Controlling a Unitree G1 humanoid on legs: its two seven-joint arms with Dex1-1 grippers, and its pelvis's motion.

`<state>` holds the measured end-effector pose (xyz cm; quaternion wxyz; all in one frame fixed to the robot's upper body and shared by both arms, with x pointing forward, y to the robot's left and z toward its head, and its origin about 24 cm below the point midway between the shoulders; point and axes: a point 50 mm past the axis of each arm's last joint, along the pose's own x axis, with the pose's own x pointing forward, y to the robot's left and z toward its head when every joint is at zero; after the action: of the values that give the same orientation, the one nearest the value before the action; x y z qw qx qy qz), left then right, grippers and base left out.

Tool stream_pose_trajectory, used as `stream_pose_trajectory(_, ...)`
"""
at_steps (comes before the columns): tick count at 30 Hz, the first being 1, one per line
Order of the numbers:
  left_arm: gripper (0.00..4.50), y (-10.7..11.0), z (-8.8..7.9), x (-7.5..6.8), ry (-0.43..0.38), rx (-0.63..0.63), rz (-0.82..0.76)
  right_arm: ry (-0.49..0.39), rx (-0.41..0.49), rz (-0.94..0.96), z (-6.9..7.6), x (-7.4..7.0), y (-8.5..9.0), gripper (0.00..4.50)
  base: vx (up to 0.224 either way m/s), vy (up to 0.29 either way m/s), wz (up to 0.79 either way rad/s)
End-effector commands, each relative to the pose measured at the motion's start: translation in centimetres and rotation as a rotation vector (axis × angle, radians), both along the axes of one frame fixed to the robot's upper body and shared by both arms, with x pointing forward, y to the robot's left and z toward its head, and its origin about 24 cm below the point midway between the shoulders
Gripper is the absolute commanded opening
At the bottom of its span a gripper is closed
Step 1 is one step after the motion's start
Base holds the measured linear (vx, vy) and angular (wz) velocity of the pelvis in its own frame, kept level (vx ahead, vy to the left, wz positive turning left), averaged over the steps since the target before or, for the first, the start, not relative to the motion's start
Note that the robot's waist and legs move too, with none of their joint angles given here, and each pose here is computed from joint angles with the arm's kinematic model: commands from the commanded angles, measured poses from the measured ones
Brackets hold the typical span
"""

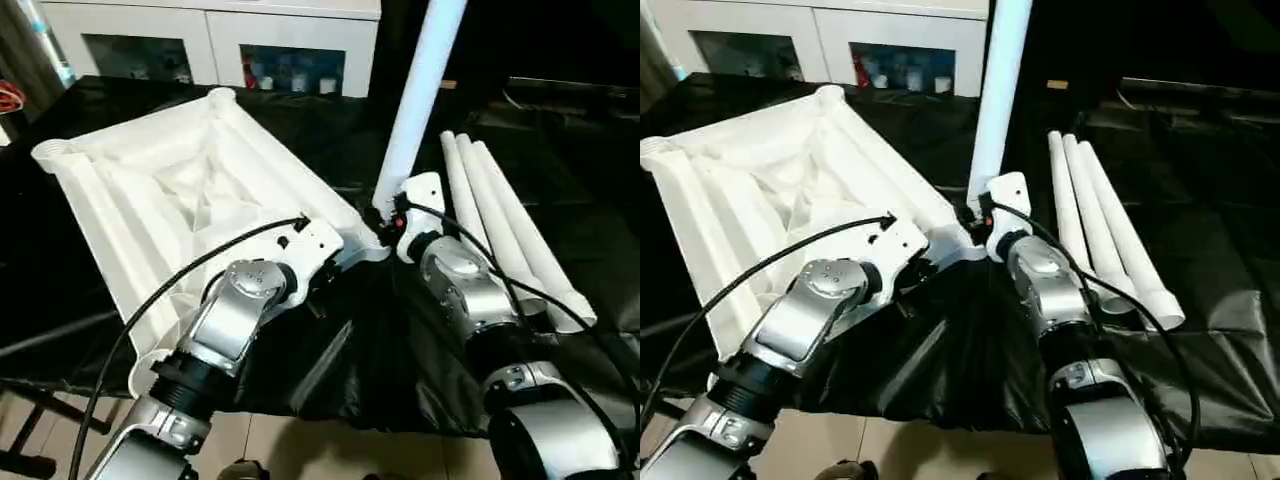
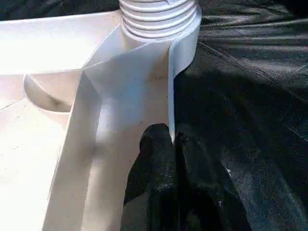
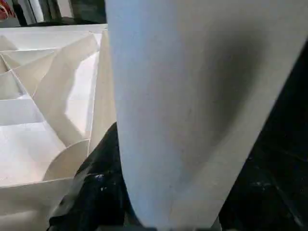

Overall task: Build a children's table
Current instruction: Insert table leg to table base

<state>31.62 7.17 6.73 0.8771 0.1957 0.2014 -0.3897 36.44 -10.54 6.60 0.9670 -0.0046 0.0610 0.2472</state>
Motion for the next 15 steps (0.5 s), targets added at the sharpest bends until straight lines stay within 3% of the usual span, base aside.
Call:
stream_pose_trajectory(1,0.0,-1.0,0.5,-0.4,-0.023,-0.005,-0.045,0.282,-0.016,0.004,-6.1,-2.6,0.3,2.25,0.0,0.0,0.0)
stream_pose_trajectory(4,0.0,-1.1,0.6,-0.5,-0.031,-0.016,-0.08,0.26,0.021,-0.007,-5.5,-2.2,0.2,2.62,0.0,0.0,0.0)
stream_pose_trajectory(7,0.0,-1.1,0.8,-0.8,-0.032,-0.045,-0.126,0.207,0.034,0.008,-4.6,-1.8,0.2,2.7,0.0,0.0,0.0)
stream_pose_trajectory(8,0.0,-1.1,0.9,-0.9,-0.036,-0.051,-0.137,0.197,0.043,0.016,-4.4,-1.8,0.3,2.95,0.0,0.0,0.0)
stream_pose_trajectory(15,0.0,-0.1,1.0,-1.1,-0.031,-0.045,-0.211,0.096,0.103,0.123,-2.3,-2.0,0.3,3.51,0.0,0.0,0.0)
